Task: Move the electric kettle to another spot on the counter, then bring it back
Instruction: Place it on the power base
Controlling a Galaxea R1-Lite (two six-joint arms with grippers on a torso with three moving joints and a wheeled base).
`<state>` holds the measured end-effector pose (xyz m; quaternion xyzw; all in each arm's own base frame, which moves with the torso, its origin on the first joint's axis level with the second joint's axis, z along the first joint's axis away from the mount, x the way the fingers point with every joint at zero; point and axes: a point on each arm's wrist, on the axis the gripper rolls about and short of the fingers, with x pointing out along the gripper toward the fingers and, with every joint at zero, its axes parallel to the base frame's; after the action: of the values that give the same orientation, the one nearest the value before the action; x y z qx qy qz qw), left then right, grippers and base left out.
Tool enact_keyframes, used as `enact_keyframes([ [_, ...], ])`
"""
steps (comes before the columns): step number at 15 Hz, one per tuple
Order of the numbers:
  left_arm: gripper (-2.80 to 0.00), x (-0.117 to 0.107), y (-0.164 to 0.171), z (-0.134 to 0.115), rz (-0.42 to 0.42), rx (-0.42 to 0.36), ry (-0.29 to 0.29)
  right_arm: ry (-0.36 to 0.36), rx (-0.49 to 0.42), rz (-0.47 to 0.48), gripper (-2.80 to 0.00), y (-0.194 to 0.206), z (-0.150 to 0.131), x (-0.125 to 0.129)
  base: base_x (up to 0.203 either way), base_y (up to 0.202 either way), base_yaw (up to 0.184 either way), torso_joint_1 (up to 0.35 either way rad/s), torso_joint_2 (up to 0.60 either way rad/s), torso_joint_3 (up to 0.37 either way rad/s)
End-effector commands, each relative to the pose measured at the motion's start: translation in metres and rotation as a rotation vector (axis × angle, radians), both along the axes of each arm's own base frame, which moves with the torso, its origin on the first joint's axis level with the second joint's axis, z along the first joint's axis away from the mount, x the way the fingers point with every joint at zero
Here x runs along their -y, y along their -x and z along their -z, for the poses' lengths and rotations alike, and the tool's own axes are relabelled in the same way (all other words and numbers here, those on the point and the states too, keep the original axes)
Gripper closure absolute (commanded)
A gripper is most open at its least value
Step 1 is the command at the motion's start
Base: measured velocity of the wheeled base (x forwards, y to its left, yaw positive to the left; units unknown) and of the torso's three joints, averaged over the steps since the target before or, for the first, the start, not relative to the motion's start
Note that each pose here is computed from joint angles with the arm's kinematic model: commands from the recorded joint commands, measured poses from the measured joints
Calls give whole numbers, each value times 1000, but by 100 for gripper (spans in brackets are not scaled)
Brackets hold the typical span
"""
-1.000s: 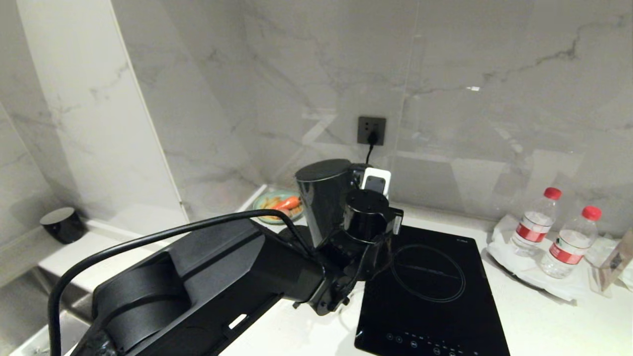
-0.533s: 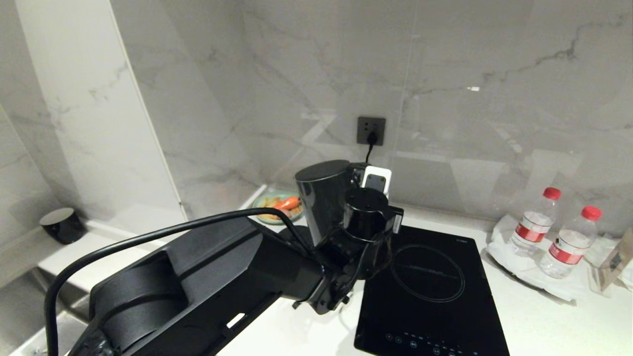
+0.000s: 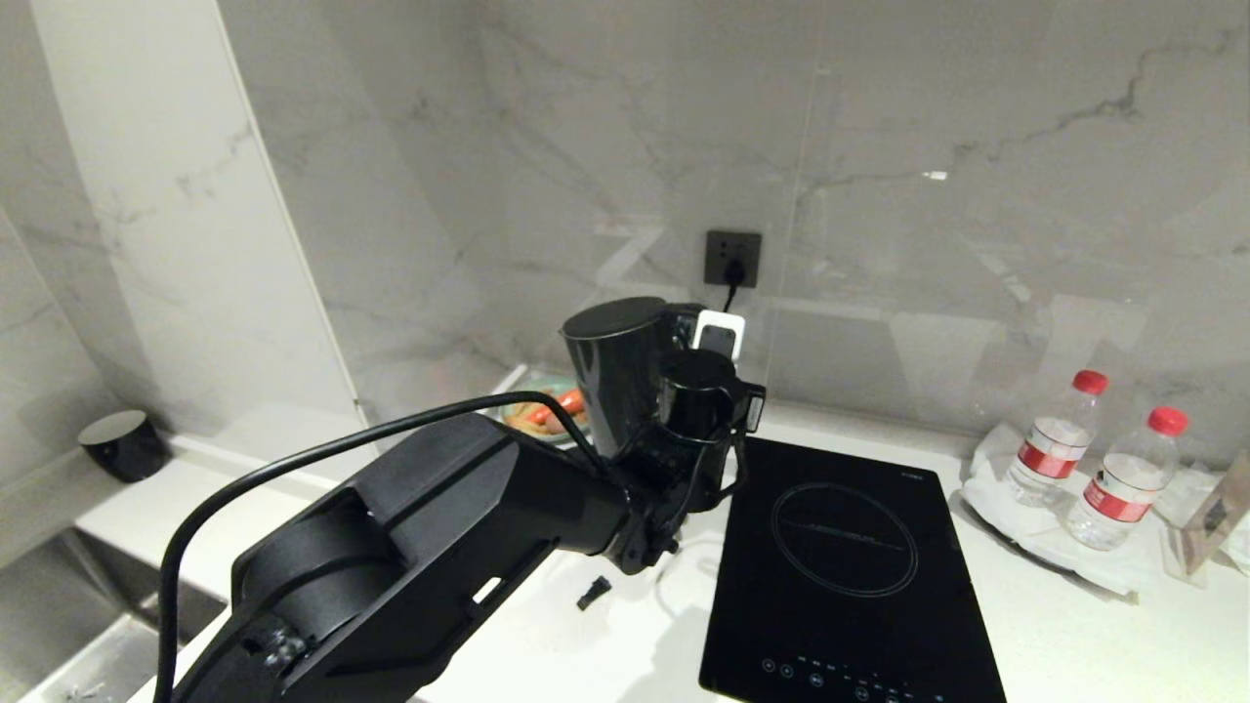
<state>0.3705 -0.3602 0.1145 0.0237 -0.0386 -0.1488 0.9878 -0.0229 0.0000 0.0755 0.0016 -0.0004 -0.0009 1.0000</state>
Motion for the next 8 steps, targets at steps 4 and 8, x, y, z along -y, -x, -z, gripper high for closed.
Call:
enact_keyframes([
  [4,0,-12,-39,27,-71,2,-54,0,-1,0,0,0,0,0,0,0,0,0,0,0],
  [8,0,-25,-63,35,-116,-12,-88,0,-1,0,0,0,0,0,0,0,0,0,0,0],
])
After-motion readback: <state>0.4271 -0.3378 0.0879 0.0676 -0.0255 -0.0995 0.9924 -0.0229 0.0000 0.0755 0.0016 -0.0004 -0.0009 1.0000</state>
